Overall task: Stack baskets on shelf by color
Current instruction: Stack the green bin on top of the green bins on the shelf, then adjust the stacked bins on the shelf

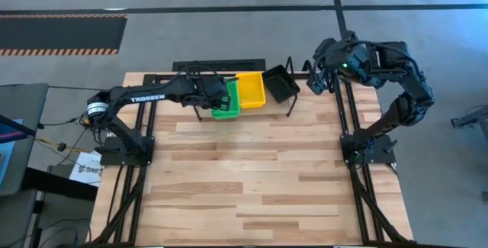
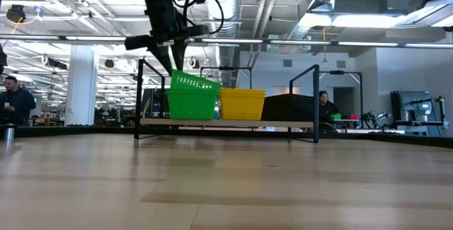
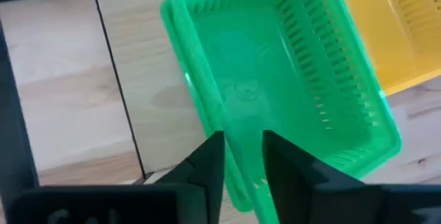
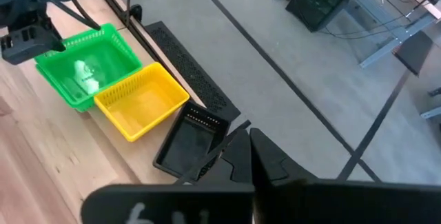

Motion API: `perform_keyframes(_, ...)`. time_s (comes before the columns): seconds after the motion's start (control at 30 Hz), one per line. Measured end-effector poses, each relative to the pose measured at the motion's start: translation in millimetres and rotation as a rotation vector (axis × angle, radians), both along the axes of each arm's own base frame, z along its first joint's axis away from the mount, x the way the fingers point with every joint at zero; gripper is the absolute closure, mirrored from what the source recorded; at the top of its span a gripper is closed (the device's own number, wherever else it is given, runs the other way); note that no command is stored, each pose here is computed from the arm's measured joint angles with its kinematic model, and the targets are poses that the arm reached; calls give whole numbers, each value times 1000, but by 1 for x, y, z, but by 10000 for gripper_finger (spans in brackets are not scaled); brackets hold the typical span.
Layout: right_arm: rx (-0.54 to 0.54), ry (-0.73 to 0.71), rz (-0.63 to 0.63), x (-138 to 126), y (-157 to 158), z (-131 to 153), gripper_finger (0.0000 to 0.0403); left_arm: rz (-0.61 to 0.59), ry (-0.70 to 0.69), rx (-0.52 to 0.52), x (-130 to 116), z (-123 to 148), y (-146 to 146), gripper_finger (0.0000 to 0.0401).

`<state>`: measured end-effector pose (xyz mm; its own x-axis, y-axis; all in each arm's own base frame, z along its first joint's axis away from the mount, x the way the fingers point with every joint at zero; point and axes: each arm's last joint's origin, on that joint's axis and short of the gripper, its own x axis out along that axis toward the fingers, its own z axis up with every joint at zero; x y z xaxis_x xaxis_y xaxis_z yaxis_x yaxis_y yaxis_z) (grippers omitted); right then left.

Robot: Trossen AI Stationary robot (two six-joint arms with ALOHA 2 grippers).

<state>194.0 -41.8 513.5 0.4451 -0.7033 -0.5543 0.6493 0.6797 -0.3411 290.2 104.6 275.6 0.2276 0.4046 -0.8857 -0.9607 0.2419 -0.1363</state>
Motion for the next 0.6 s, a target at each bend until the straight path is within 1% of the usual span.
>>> perform_keyframes(0.2, 1, -2, -1, 0, 0, 0, 402, -19, 4, 9, 0, 12, -1, 278)
perform_keyframes(0.33, 7, -10, -7, 0, 0, 0, 402, -56, 17, 87, -2, 35, -11, 272)
perform_keyframes(0.4, 25, -18, 1, 0, 0, 0, 402, -71, 17, 147, -4, 52, -22, 273)
perform_keyframes(0.5, 45, -15, 16, 2, 1, -2, 402, -117, 53, 255, -12, 79, -48, 282)
perform_keyframes(0.6, 70, 15, 1, 6, 0, -13, 402, -146, 79, 360, -31, 104, -81, 292)
